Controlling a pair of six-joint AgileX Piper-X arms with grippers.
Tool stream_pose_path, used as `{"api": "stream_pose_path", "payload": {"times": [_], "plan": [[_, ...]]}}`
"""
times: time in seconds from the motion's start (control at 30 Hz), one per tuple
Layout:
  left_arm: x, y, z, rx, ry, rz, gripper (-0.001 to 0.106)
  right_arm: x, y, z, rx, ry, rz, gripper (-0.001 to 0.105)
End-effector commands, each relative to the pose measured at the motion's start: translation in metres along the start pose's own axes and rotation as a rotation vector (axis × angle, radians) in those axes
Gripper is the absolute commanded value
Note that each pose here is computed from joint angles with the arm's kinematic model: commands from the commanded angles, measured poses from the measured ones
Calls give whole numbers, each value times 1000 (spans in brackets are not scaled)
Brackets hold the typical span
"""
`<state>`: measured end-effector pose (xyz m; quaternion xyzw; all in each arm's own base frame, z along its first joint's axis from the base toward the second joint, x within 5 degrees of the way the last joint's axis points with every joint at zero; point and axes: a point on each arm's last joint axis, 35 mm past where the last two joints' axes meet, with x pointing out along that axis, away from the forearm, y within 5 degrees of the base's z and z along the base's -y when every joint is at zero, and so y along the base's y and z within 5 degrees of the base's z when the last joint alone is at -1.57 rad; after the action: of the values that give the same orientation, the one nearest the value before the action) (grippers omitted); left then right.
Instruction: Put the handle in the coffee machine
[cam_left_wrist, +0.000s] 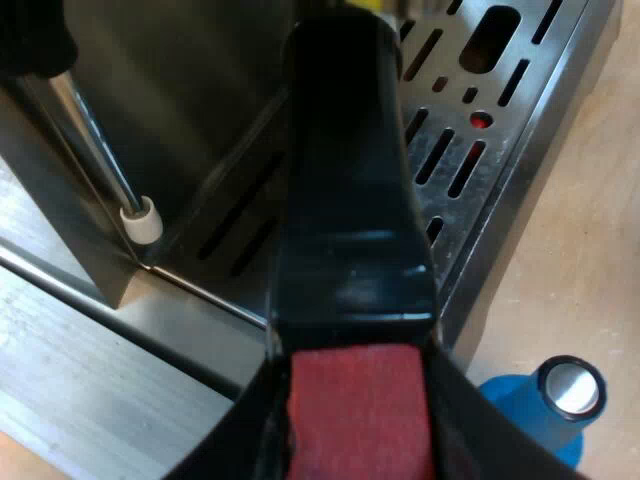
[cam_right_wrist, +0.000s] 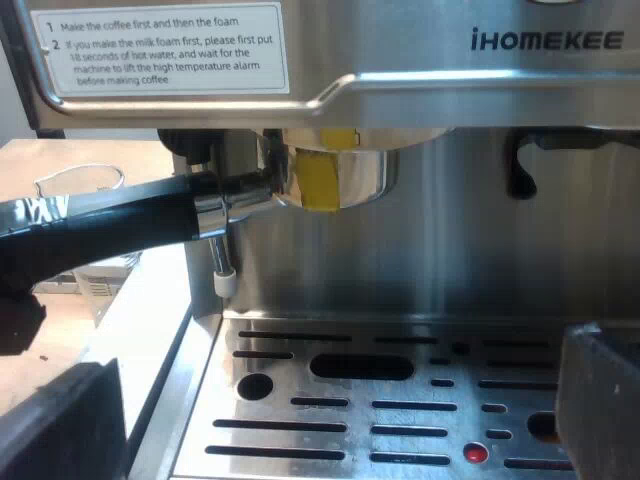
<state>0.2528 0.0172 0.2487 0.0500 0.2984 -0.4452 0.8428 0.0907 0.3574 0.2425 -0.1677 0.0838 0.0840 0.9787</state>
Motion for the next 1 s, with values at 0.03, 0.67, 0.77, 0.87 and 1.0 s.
{"api": "stream_pose_path", "payload": {"times": [0.03,0.67,0.77,0.87,1.0], "plan": [[-6,-5,16,47,-138,-102,0,0,-1,1,-6,-5,-11,87],[2,-3,30,94,-161,-66,0,0,0,1,-3,-1,4,87],[1,-2,30,94,-162,-61,0,0,0,1,-3,-1,4,87],[1,-2,30,97,-163,-59,0,0,0,1,-3,-1,4,87],[1,-1,30,103,-167,-56,0,0,0,1,-3,-1,4,87]]}}
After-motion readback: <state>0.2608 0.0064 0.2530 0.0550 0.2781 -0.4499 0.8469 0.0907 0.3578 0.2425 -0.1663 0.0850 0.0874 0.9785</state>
